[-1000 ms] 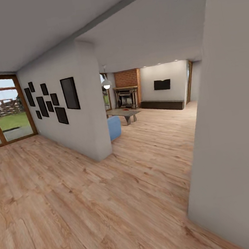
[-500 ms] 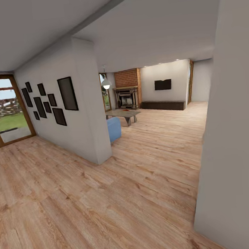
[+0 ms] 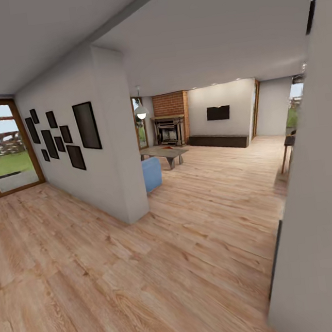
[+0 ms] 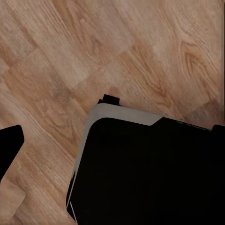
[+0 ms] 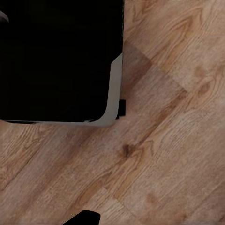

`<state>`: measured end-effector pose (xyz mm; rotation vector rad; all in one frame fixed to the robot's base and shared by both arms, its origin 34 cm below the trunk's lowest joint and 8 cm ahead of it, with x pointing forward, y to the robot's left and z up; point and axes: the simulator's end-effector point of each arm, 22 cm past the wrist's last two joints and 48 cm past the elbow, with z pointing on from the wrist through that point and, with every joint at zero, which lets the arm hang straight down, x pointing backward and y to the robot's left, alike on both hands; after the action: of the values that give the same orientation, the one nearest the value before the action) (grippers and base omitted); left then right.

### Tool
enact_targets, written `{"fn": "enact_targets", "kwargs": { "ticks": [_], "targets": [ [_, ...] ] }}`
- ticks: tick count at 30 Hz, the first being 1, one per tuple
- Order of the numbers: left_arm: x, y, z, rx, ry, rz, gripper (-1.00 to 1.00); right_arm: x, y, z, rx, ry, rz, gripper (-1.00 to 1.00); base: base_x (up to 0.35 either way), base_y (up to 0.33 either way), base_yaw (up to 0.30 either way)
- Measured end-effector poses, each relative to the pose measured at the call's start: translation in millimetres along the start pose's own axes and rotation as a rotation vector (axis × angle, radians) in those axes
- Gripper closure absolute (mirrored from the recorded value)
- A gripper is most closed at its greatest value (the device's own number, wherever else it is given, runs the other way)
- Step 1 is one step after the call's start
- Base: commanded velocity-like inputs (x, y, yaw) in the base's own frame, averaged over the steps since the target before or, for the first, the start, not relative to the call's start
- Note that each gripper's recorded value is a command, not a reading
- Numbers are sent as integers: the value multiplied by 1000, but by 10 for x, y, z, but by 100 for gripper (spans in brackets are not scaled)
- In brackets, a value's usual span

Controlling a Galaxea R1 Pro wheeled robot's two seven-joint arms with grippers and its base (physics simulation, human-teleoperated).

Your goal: Move the two storage containers from the living room to the garage. In the garage, place one container on the floor and stack the other container on top of it (either order is fine).

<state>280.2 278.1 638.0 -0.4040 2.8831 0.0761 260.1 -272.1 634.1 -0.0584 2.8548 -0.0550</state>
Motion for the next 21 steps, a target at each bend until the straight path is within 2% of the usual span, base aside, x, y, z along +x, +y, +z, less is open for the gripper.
{"fn": "enact_targets", "kwargs": {
  "ticks": [21],
  "targets": [
    [-3, 13, 1, -2, 0, 0, -100, -1, 14, 0, -2, 0, 0, -100, 322, 0, 0]
  ]
}}
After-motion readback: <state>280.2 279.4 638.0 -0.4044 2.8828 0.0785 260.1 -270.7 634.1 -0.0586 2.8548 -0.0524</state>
